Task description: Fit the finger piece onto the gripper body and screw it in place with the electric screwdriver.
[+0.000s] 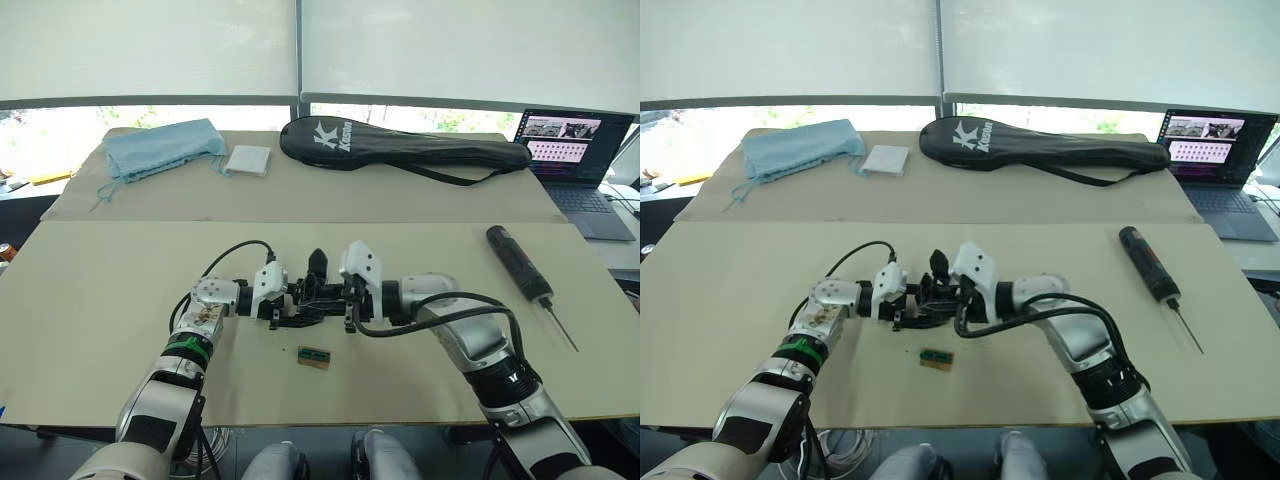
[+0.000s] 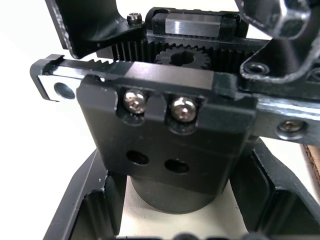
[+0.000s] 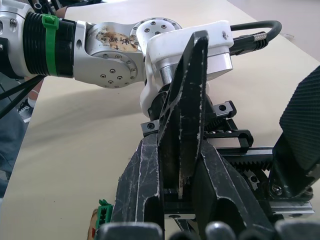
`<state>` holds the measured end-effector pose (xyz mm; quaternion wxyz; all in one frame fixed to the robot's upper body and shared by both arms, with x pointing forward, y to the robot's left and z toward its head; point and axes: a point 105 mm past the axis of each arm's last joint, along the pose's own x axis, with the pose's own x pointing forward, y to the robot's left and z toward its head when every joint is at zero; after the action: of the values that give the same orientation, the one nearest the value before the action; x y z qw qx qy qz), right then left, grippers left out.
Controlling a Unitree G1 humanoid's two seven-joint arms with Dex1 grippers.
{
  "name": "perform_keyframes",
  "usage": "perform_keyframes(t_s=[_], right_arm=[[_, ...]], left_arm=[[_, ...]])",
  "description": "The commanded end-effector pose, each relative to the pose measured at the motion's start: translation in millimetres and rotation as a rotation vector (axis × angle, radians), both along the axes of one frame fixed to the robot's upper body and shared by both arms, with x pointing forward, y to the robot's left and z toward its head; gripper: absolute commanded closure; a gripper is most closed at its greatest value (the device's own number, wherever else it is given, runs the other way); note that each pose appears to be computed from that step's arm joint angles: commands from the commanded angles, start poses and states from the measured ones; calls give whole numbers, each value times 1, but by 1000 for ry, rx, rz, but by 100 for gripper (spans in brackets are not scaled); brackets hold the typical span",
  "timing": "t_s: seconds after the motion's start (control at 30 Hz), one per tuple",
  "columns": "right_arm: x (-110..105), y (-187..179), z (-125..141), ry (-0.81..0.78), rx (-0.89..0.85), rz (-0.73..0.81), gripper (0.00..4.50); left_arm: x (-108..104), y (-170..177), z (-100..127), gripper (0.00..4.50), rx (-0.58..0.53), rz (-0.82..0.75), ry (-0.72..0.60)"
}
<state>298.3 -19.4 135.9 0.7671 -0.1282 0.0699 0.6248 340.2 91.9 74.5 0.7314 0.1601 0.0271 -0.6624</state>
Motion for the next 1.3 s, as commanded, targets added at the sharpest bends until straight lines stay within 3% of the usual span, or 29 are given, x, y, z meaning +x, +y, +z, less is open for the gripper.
perform_keyframes(t_s=[0.03,0.3,0.37,0.5,0.67,0.9,1.03,1.3], right_arm=[[0,-7,-40,126,-125,-54,413],[-2,-4,-28,113,-74,-26,413],[-2,0,-15,57,-37,-1,308],[-9,8,14,-74,17,74,167],[-9,8,28,-138,62,85,4],[-13,7,45,-187,143,100,4],[-26,4,66,-216,263,171,0],[-43,-15,93,-283,382,229,0]], left_arm=[[-3,-5,-2,216,9,-23,3],[-3,-5,-2,216,8,-19,3],[-2,-4,-2,216,8,-18,3],[-2,-4,-2,216,6,-13,4],[-2,-2,-4,216,9,-1,3],[2,-2,-3,216,-22,42,10],[5,-2,-3,20,-16,70,-2],[5,21,0,5,-8,110,-11]])
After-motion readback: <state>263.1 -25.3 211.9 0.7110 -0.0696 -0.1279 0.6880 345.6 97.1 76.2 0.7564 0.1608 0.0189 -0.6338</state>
